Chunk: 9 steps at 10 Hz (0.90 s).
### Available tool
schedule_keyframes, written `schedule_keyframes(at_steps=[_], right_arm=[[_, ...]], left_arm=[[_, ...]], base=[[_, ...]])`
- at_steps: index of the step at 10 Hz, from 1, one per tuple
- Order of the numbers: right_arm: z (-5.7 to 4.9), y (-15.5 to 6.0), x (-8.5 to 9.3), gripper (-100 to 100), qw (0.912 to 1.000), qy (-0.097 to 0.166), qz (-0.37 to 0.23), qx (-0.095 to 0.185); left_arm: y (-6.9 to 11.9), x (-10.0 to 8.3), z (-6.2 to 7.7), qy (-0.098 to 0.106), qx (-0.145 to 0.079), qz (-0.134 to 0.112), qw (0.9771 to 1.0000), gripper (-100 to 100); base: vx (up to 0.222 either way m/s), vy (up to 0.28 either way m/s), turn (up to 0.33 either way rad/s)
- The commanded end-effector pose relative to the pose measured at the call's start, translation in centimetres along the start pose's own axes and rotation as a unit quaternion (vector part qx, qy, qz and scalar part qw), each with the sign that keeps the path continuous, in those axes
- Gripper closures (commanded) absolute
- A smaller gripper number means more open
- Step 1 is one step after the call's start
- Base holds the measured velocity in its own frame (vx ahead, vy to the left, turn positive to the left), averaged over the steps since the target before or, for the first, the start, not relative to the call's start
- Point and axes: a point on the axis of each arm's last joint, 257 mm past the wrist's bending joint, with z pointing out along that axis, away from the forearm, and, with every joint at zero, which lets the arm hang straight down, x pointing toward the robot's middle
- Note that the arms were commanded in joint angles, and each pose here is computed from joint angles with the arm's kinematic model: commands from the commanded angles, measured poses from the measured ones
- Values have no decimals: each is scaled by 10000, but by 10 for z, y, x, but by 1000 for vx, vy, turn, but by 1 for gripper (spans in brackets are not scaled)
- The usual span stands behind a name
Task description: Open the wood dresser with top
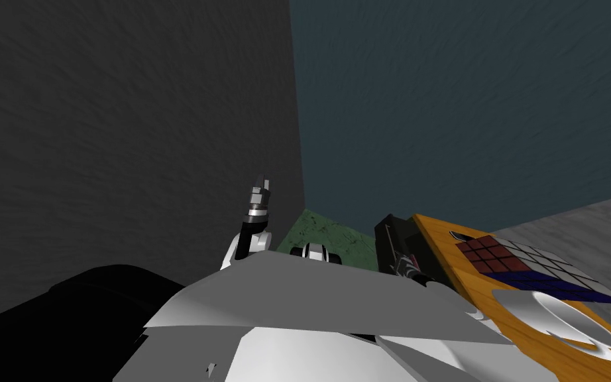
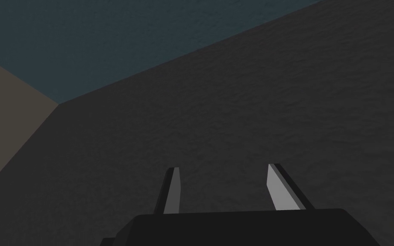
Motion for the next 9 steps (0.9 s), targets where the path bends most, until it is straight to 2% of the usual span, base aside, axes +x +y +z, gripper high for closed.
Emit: schedule_keyframes(at_steps=[1,2,3,4,5,9], right_arm=[[-9,-29,29,-100,10000,25,-72,26],[-10,-30,29,-100,10000,28,-77,28],[-13,-40,38,-100,9999,37,-98,38],[-13,-35,35,-100,9999,39,-95,34],[-14,-36,35,0,9999,33,-91,31],[-14,-36,35,0,9999,33,-91,31]], left_arm=[[0,0,0,0,0,0,10000,0],[0,0,0,0,0,-1,10000,0],[0,0,0,0,0,-1,10000,0],[0,0,0,0,0,0,10000,0],[0,0,0,0,0,0,10000,0],[0,0,0,0,0,0,10000,0]], base=[[-6,147,-31],[6,101,-9],[-5,75,-2],[-6,35,-4],[0,9,0],[0,0,0]])
